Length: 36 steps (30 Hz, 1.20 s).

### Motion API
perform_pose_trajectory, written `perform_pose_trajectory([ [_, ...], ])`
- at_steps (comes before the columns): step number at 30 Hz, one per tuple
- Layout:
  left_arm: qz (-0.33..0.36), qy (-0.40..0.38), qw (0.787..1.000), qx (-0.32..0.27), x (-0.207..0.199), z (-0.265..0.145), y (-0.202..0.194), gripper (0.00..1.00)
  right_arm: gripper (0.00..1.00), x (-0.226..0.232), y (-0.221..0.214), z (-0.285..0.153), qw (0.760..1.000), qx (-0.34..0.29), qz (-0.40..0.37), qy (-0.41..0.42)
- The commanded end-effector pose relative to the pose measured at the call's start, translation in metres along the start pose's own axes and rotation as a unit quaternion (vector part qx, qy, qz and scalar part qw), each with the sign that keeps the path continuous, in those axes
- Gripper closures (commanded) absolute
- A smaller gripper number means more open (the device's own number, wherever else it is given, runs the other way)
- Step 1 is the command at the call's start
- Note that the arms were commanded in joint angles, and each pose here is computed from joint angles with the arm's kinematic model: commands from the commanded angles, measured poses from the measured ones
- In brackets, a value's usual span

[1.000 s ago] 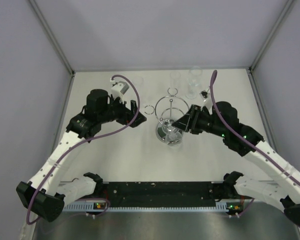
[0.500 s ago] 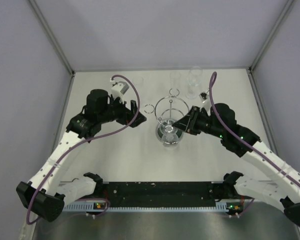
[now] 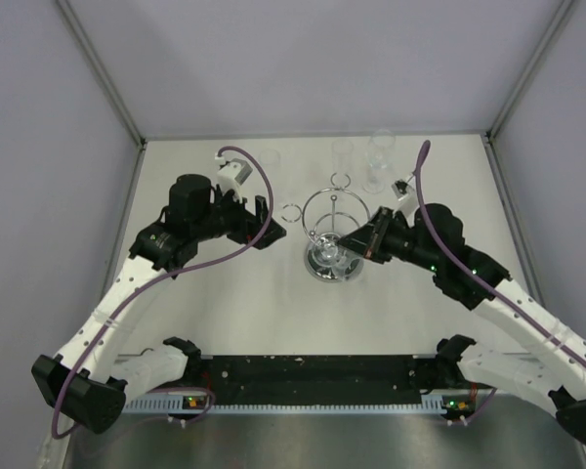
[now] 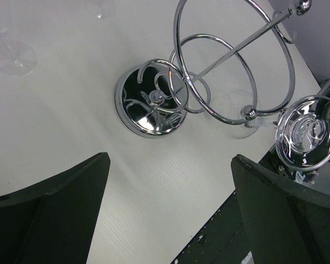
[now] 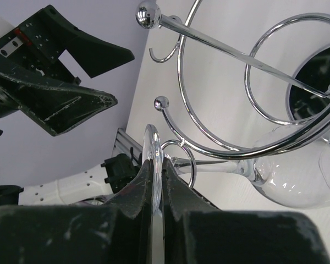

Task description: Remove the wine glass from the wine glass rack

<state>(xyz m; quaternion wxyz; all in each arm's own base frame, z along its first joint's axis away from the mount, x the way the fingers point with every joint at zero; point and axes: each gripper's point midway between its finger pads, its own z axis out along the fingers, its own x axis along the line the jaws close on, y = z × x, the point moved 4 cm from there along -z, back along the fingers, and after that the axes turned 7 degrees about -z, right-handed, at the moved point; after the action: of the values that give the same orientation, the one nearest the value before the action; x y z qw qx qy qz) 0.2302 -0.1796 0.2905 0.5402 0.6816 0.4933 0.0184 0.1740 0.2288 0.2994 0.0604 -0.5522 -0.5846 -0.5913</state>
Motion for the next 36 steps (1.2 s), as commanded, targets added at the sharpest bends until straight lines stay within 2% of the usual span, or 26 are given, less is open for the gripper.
perform_pose_trajectory([
  [1,0.020,-0.013,0.999,-0.023,-0.003,0.001,0.009,0.02,1.00,0.012,0.012,-0.007,0.999,-0.037,0.002,0.032],
  [23,0.017,-0.015,1.000,-0.022,-0.003,0.003,0.009,0.02,1.00,0.037,0.006,-0.023,0.991,-0.033,0.013,0.130],
  [36,0.000,-0.060,0.998,-0.019,-0.020,0.001,0.014,0.02,1.00,0.049,0.001,-0.042,0.984,-0.024,-0.013,0.174],
])
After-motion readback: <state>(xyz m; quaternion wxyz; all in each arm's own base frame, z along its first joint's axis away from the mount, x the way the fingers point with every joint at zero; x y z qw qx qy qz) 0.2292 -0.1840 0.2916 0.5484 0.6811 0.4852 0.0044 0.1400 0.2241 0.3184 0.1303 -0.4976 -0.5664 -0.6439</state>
